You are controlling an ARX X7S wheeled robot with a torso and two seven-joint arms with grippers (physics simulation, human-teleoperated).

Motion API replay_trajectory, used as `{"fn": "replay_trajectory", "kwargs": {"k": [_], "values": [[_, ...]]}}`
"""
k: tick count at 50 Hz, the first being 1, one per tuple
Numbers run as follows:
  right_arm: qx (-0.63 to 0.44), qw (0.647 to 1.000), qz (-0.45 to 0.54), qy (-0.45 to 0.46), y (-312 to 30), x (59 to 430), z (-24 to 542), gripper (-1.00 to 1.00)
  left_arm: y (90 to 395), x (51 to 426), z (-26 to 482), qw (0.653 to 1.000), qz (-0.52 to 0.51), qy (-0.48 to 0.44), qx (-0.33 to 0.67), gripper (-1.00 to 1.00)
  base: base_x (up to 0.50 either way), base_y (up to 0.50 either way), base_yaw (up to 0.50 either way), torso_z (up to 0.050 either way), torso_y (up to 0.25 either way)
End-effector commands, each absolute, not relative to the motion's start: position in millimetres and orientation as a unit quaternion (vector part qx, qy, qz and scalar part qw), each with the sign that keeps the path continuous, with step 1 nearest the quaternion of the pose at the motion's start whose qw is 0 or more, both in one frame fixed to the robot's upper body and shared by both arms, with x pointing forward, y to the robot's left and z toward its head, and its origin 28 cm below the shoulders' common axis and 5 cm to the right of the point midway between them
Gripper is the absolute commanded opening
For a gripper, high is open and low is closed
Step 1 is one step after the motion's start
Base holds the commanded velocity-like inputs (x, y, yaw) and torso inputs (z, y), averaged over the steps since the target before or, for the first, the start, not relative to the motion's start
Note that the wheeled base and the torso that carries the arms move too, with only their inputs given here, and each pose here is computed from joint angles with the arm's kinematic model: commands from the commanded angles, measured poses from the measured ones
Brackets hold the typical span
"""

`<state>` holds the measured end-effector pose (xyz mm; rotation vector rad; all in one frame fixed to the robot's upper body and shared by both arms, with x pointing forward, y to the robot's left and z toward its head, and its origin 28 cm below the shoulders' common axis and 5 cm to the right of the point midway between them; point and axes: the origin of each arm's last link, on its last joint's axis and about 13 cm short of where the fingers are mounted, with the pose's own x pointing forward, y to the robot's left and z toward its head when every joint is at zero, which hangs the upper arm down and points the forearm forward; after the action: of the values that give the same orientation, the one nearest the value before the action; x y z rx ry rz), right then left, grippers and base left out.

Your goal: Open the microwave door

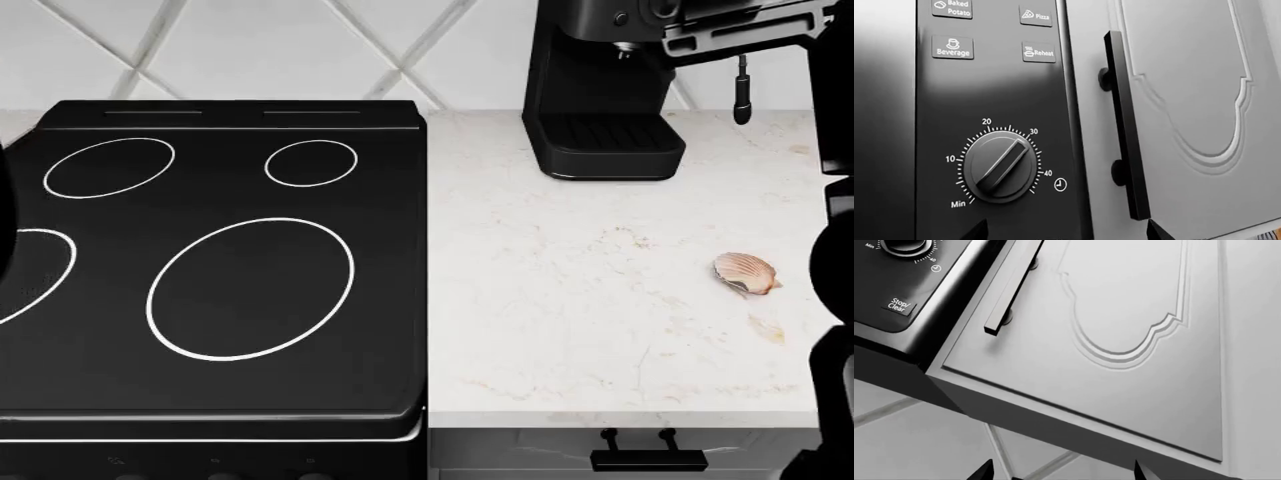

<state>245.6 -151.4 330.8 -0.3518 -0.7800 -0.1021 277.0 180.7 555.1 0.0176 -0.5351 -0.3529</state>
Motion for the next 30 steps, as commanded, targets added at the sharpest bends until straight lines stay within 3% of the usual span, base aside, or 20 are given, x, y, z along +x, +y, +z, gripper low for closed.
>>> {"fn": "replay_trajectory", "kwargs": {"k": [1, 30], "values": [[-0.171, 0.909, -0.048, -0.378, -150.5, 247.8, 330.7, 1.0, 194.2, 286.8, 554.6, 0.954, -0.147, -0.261, 0.002, 1.0, 0.0, 0.0, 0.0, 0.0, 0.0], [-0.174, 0.908, -0.046, -0.378, -148.1, 252.2, 330.2, 1.0, 222.1, 284.3, 534.1, 0.951, -0.112, -0.286, -0.038, 1.0, 0.0, 0.0, 0.0, 0.0, 0.0]]}}
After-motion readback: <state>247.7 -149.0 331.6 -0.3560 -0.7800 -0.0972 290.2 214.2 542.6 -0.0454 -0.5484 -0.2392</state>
